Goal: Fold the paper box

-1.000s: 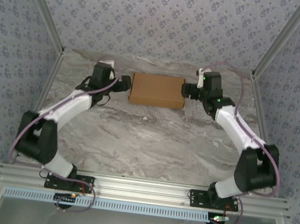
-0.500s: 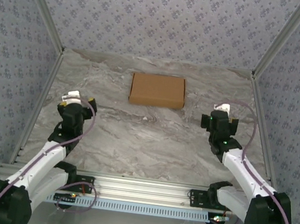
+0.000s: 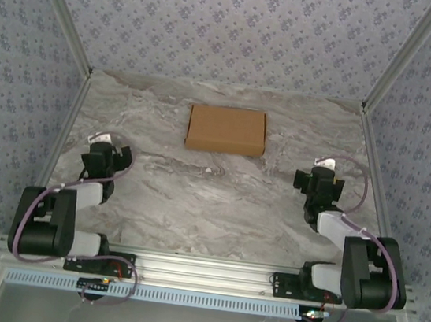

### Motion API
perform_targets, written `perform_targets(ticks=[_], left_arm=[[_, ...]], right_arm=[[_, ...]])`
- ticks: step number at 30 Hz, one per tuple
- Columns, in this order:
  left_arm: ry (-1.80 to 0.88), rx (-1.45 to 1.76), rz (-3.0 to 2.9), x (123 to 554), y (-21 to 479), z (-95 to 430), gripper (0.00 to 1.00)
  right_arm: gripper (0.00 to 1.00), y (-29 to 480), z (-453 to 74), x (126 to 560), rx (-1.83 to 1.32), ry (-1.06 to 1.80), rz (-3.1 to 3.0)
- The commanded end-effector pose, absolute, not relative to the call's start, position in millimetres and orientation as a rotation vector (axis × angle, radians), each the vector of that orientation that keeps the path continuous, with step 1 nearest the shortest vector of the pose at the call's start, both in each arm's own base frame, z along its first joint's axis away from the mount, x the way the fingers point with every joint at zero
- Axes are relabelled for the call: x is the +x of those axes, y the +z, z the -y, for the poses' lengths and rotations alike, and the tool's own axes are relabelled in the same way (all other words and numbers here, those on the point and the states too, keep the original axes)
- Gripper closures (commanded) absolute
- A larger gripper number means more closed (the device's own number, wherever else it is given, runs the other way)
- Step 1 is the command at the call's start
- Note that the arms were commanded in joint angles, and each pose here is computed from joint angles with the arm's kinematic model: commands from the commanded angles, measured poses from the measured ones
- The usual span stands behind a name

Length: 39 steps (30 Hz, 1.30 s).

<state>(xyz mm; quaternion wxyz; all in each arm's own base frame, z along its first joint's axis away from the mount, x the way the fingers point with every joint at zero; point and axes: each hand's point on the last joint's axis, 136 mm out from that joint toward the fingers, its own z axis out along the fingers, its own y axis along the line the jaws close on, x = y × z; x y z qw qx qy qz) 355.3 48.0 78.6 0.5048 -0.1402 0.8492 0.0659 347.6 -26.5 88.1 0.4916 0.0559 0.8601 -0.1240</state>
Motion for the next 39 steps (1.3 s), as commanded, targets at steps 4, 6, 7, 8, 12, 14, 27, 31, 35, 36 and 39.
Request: perform_targets(ticks=[4, 6, 7, 8, 12, 14, 27, 31, 35, 36, 39], left_arm=[[0.073, -0.157, -1.879, 388.3, 95.3, -28.1, 0.01], [0.066, -0.146, -1.951, 391.0, 87.5, -25.5, 0.01], [0.067, -0.132, -1.953, 395.8, 90.0, -24.2, 0.01], [0.054, -0.104, -1.95, 396.5, 88.7, -19.4, 0.01], [0.06, -0.102, -1.958, 396.6, 88.7, -19.1, 0.01], [0.061, -0.101, -1.957, 396.5, 89.0, -18.8, 0.01], [0.062, -0.102, -1.955, 396.7, 89.4, -18.9, 0.01], [0.062, -0.103, -1.954, 396.9, 89.9, -19.0, 0.01], [0.062, -0.102, -1.956, 396.7, 89.1, -19.0, 0.01], [0.062, -0.102, -1.955, 396.7, 89.6, -18.7, 0.01], [0.062, -0.099, -1.955, 396.7, 89.4, -18.4, 0.01]], right_arm=[[0.01, 113.7, 14.2, 379.7, 0.028, -0.234, -1.923], [0.01, 103.4, 16.6, 383.7, 0.034, -0.214, -1.938], [0.01, 98.2, 16.1, 384.8, 0.031, -0.2, -1.937], [0.01, 93.2, 18.1, 384.2, 0.048, -0.184, -1.941], [0.01, 81.0, 27.3, 386.0, 0.093, -0.153, -1.987], [0.01, 82.0, 27.6, 386.8, 0.093, -0.145, -1.974], [0.01, 83.0, 27.6, 387.4, 0.092, -0.141, -1.972], [0.01, 82.9, 27.7, 387.4, 0.093, -0.142, -1.973], [0.01, 83.0, 27.4, 387.7, 0.09, -0.143, -1.972], [0.01, 83.0, 27.5, 387.6, 0.091, -0.144, -1.972], [0.01, 82.9, 27.1, 387.5, 0.091, -0.143, -1.972]])
